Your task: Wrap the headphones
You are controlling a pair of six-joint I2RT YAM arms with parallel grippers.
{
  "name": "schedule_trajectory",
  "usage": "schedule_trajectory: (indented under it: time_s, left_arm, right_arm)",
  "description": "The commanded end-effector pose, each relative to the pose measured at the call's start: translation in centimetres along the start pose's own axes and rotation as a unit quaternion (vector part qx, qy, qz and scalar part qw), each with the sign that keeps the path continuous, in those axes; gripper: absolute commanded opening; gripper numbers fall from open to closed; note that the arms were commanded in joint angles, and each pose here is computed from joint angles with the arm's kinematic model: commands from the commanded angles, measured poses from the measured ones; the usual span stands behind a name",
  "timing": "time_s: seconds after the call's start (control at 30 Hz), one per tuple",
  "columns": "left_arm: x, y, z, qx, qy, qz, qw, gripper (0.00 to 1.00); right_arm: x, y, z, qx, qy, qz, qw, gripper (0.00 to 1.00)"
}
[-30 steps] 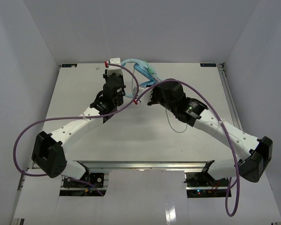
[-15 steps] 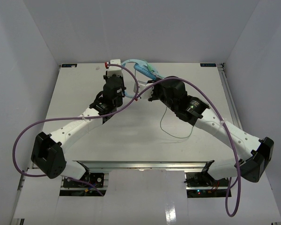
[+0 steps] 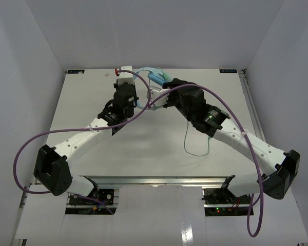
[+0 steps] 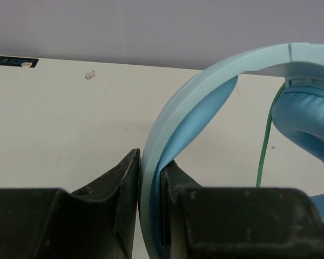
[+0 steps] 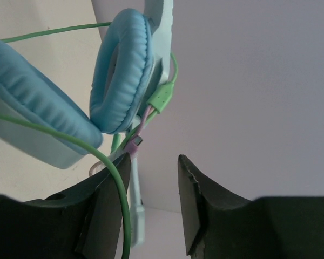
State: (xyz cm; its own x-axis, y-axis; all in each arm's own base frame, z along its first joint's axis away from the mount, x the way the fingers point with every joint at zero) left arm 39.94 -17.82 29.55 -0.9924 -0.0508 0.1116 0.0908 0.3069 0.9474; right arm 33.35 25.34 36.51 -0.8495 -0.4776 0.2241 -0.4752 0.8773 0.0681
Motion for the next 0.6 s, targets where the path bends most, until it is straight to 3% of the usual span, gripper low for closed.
schedule_trajectory:
  time_s: [0.0, 0.57]
  left_arm:
    - [1.4, 2.9, 0.0, 0.028, -0.011, -0.026, 0.999, 0.00]
    - [2.4, 2.6, -0.1, 0.014, -0.048, -0.019, 0.999, 0.00]
  right_arm:
    - [1.0, -0.8, -5.3, -0.020, -0.094, 0.023, 0.995, 0.50]
    - [1.0, -2.7, -7.4, -0.040, -0.115, 0.028, 0.992, 0.54]
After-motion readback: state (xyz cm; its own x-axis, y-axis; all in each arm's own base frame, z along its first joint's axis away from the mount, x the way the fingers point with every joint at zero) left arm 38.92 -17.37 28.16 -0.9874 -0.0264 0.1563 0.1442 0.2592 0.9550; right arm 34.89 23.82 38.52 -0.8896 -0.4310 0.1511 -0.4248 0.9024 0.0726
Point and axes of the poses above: each gripper's point midway between its finger pads, its own x axis back along the fingers, its own z axis along the line the jaws close on, y = z × x, the point moved 1 cm from there along x, back along the fingers, and after that the axes turned 15 degrees about x, right-handed, at the moved point
